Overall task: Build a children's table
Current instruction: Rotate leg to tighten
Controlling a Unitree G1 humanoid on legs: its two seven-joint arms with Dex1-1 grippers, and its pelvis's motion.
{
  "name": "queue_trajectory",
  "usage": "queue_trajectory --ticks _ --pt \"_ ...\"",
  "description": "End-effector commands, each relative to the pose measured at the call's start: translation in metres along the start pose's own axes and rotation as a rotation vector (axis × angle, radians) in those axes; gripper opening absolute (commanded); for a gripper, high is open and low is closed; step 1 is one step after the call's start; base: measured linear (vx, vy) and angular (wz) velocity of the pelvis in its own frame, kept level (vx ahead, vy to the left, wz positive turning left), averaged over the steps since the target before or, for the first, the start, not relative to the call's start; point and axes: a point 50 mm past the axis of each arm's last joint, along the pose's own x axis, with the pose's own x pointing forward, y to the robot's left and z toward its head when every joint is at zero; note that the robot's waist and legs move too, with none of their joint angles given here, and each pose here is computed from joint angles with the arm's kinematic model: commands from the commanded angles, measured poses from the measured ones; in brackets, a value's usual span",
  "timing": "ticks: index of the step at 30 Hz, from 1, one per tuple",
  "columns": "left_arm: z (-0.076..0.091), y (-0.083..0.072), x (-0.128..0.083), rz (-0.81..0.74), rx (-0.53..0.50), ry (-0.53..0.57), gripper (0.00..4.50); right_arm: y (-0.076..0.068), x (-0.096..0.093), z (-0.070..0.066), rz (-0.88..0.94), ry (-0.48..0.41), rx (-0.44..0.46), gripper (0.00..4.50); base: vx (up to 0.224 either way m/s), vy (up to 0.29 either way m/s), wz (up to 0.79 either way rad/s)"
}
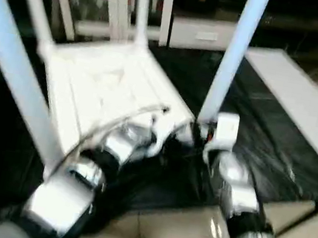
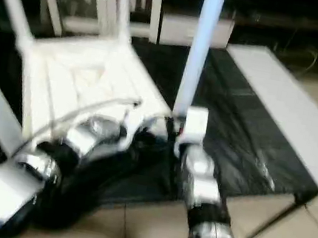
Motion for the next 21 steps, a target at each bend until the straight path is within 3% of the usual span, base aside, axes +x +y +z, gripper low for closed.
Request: queue_trajectory --ticks 1,3,5,6,7,8,10,14,16,21 --pt "-0.018 0.012 -0.006 0.102 -0.026 0.058 0.00 0.023 0.003 0.009 0.161 -0.069 -0.016 2.76 0.000 0.000 0.00" --pt "-0.020 0.013 -0.008 0.092 -0.019 0.064 0.00 0.019 0.001 0.012 0.186 -0.080 -0.016 2.79 0.000 0.000 0.00" --pt "-0.022 0.012 -0.009 0.055 -0.002 0.068 0.00 0.014 -0.002 0.014 0.228 -0.083 -0.036 3.14 0.000 0.000 0.00" --pt "-0.025 0.010 -0.011 -0.008 0.027 0.071 0.00 0.009 -0.006 0.014 0.301 -0.066 -0.053 3.23 0.000 0.000 0.00" --pt "-0.031 0.008 -0.015 -0.102 0.066 0.094 0.00 0.000 -0.017 0.013 0.424 -0.010 -0.126 3.25 0.000 0.000 0.00" --pt "-0.031 0.008 -0.015 -0.102 0.066 0.094 0.00 0.000 -0.017 0.013 0.424 -0.010 -0.126 3.25 0.000 0.000 0.00" --pt "-0.038 0.005 -0.023 -0.251 0.135 0.126 0.00 -0.014 -0.035 0.010 0.557 0.065 -0.199 3.25 0.000 0.000 0.00" --pt "-0.043 0.003 -0.031 -0.395 0.188 0.148 0.00 -0.027 -0.050 0.010 0.643 0.125 -0.221 3.25 0.000 0.000 0.00" --pt "-0.049 -0.004 -0.047 -0.621 0.230 0.164 0.00 -0.038 -0.066 0.012 0.719 0.184 -0.249 3.25 0.000 0.000 0.00" --pt "-0.051 -0.007 -0.054 -0.704 0.271 0.182 0.00 -0.043 -0.071 0.018 0.742 0.202 -0.260 3.25 0.018 -0.011 0.08"
